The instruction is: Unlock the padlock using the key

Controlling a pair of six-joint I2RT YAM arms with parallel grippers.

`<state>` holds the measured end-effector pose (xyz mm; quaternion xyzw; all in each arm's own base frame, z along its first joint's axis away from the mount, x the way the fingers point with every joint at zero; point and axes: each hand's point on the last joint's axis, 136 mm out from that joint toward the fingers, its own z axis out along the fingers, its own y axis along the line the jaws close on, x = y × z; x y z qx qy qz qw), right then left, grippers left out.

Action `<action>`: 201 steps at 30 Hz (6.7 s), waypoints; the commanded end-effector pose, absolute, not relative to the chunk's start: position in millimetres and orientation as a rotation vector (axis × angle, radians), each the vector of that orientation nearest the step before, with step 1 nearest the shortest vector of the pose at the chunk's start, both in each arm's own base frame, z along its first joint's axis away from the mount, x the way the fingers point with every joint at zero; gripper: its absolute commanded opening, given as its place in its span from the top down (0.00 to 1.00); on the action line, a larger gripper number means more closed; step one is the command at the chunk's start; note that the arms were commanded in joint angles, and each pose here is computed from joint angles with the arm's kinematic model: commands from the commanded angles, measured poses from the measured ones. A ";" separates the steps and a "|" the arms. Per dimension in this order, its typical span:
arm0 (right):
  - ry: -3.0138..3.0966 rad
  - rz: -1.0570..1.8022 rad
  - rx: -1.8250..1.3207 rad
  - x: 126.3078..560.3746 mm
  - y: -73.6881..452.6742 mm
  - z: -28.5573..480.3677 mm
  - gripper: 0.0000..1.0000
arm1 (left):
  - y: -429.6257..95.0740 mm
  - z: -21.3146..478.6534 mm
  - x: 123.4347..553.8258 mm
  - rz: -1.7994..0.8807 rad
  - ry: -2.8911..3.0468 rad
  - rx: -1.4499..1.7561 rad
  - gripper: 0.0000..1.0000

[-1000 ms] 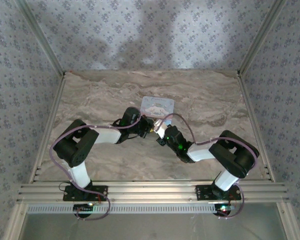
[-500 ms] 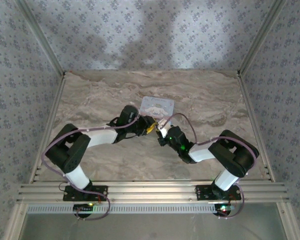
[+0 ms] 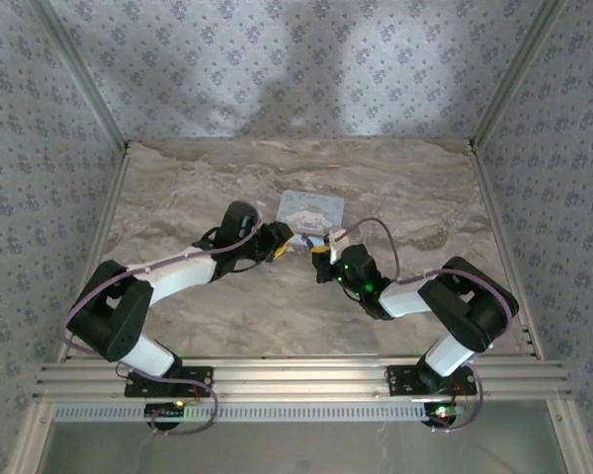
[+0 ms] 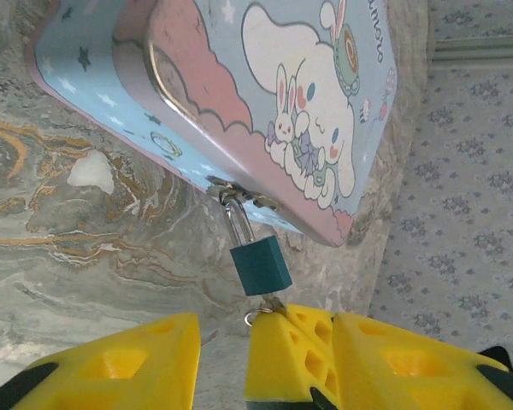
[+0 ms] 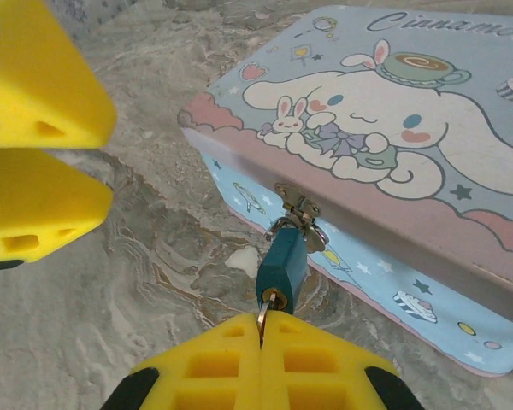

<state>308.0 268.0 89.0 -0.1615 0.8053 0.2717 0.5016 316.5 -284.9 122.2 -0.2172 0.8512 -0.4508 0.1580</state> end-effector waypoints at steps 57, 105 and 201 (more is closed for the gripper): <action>2.137 1.267 0.599 305.0 253.4 42.6 1.00 | -217.6 168.9 309.6 -0.920 2.267 -0.397 0.15; 2.183 0.799 0.248 303.6 202.1 96.2 0.00 | -199.1 138.2 376.0 -0.858 2.451 -0.307 0.13; 2.063 1.243 -0.372 329.0 289.4 61.7 0.35 | -220.7 49.5 340.2 -0.896 2.664 -0.422 0.46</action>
